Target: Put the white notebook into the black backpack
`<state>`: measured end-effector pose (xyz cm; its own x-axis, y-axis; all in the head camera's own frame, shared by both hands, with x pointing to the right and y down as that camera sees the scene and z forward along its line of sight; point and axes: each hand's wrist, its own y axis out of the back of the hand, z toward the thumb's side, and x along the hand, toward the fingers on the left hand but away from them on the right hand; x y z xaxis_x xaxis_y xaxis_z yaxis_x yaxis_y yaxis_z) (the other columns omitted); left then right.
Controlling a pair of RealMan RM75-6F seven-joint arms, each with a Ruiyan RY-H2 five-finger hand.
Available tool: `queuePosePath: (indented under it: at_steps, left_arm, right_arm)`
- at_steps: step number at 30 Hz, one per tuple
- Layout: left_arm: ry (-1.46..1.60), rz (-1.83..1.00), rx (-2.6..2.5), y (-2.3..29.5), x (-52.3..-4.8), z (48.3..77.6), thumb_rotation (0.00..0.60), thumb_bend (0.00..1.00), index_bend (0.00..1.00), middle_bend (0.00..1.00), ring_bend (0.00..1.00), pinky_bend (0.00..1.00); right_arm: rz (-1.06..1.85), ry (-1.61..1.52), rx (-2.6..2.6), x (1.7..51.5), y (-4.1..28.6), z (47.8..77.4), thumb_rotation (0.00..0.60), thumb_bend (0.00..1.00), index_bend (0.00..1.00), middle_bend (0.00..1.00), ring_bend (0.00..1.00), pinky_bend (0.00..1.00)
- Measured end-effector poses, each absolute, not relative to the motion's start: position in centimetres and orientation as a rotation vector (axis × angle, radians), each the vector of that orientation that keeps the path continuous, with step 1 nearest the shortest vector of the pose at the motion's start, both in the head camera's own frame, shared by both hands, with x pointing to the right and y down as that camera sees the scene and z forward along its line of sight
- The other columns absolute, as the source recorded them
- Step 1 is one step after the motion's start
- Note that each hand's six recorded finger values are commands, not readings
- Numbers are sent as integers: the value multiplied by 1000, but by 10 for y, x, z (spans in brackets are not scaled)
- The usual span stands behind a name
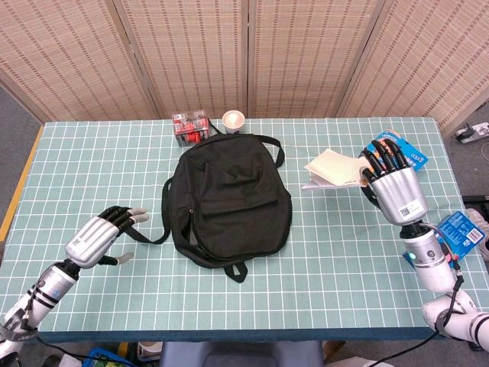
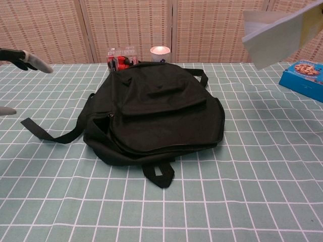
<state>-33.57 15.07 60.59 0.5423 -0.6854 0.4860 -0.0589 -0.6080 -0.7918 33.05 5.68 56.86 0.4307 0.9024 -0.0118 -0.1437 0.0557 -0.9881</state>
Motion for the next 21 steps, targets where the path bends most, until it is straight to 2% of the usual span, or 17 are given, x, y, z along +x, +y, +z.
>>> queuePosePath:
  at_steps: [12, 21]
  left_arm:
    - [362, -902, -2152, 146, -251, 653, 600, 231, 261, 167, 194, 154]
    - [228, -973, -2114, 142, -222, 697, 600, 230, 259, 167, 194, 163]
  right_arm:
    - [965, -785, -1233, 340, 59, 561, 600, 392, 636, 311, 169, 157]
    - [963, -785, -1239, 339, 61, 562, 600, 394, 636, 311, 169, 157]
